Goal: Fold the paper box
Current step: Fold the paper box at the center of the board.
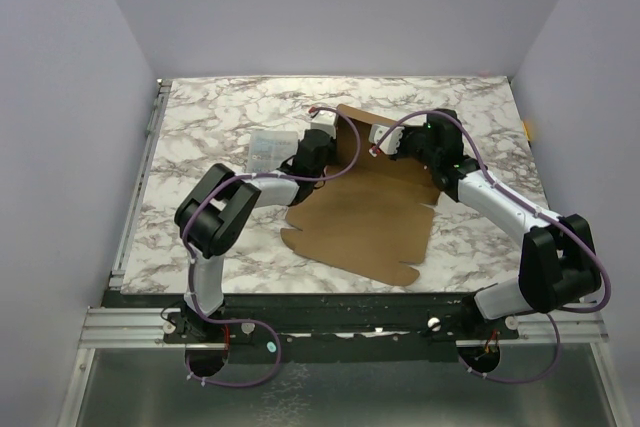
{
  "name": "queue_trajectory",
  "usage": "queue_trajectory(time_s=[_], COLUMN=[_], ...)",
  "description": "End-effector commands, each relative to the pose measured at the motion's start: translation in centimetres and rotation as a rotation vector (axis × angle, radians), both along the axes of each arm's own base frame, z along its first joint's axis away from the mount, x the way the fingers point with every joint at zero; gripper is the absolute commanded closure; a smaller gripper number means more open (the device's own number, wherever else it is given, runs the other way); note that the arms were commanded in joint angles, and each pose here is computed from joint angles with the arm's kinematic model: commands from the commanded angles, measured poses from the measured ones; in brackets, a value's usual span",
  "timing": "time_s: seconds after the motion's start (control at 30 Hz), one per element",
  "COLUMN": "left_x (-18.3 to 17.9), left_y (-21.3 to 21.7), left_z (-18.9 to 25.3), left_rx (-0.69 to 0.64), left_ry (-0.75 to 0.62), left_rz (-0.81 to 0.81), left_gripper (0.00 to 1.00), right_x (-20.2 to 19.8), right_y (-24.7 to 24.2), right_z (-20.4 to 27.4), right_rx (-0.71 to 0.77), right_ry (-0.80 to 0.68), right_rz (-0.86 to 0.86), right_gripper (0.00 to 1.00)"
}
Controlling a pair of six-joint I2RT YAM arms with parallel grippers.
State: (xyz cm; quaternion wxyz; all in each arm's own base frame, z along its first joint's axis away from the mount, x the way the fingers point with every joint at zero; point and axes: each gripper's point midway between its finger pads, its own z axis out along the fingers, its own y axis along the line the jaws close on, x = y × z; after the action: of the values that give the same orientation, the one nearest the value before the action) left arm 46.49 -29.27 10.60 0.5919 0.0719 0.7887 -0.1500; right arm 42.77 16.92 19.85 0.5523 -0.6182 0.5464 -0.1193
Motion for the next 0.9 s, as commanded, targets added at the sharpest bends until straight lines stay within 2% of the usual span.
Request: queue_trajectory(time_s=[0.0, 0.43, 0.67, 0.73, 0.83, 0.87], left_x=[0.6, 0.2, 0.1, 0.0, -0.1, -0.1], left_y=[0.8, 1.8, 1.3, 1.0, 0.7, 0.7], left_z=[-0.6, -1.4, -1.6, -1.3, -0.8, -0.6], left_rx=[0.054, 0.292, 0.247, 0.207, 0.159, 0.143], left_ry=[-0.037, -0.100, -0.088, -0.081, -0.078, -0.076], left_rz=[0.048, 0.076, 0.063, 0.065, 0.067, 0.066], left_gripper=[1.00, 1.00, 1.00, 0.93, 0.73, 0.70], right_x=[-2.5, -2.5, -2.5, -2.6, -2.6, -2.6], right_y=[1.6, 1.9, 2.0, 2.0, 2.0, 2.0], right_z=[-3.7, -3.6, -3.7, -3.8, -3.5, -3.5], right_rx=[0.026, 0.036, 0.045, 0.047, 0.055, 0.058], right_ry=[0.177, 0.188, 0.197, 0.201, 0.200, 0.201], right_rz=[0.070, 0.067, 0.067, 0.065, 0.064, 0.063], right_gripper=[0.91, 0.92, 0.91, 0.91, 0.92, 0.91])
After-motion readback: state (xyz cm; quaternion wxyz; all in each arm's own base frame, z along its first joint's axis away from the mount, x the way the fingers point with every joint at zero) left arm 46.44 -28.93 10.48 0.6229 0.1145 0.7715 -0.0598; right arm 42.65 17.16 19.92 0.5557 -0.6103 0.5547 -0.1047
